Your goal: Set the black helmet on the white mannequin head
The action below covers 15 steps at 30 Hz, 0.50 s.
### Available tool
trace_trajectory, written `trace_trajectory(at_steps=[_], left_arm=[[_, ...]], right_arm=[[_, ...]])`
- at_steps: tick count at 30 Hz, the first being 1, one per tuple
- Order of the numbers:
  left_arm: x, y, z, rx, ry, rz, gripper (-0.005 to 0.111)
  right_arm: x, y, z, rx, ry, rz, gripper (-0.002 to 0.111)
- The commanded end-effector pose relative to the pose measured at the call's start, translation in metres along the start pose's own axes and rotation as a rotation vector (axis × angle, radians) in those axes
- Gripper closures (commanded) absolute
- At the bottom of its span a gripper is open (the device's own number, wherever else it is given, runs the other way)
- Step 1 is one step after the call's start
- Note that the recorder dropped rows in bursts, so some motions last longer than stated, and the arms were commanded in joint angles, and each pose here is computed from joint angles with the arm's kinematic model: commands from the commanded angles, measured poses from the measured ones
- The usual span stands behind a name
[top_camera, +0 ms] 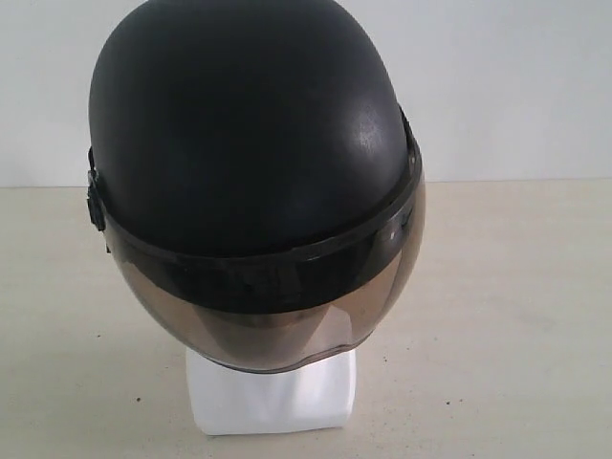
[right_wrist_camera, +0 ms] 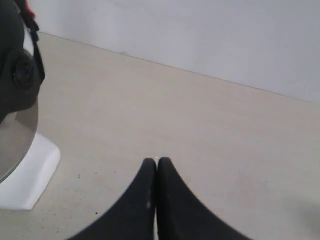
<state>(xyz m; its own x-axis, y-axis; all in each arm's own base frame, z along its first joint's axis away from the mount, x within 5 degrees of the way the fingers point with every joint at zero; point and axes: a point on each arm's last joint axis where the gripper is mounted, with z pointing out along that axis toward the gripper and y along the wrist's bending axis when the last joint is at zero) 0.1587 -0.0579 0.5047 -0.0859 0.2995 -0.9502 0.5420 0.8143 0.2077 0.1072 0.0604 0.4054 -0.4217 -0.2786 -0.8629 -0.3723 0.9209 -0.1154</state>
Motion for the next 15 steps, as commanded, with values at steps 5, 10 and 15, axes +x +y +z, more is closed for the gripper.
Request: trace_trajectory(at_steps=[5,10,15], left_arm=[[0.06,-0.026,-0.016,0.02,0.092,-0.096,0.102],[0.103,-0.037,-0.008,0.035,0.132,-0.2,0.102],[0.132,-0.039,0.001,-0.005,0.11,-0.277,0.102]], right_arm=[[0.046,0.019,0.03,-0.12,-0.025,-0.002,0.108],[0.045,0.032,0.047,-0.183,-0.164,-0.012,0.108],[0.03,0.03,0.063,-0.065,-0.228,0.0,0.108]])
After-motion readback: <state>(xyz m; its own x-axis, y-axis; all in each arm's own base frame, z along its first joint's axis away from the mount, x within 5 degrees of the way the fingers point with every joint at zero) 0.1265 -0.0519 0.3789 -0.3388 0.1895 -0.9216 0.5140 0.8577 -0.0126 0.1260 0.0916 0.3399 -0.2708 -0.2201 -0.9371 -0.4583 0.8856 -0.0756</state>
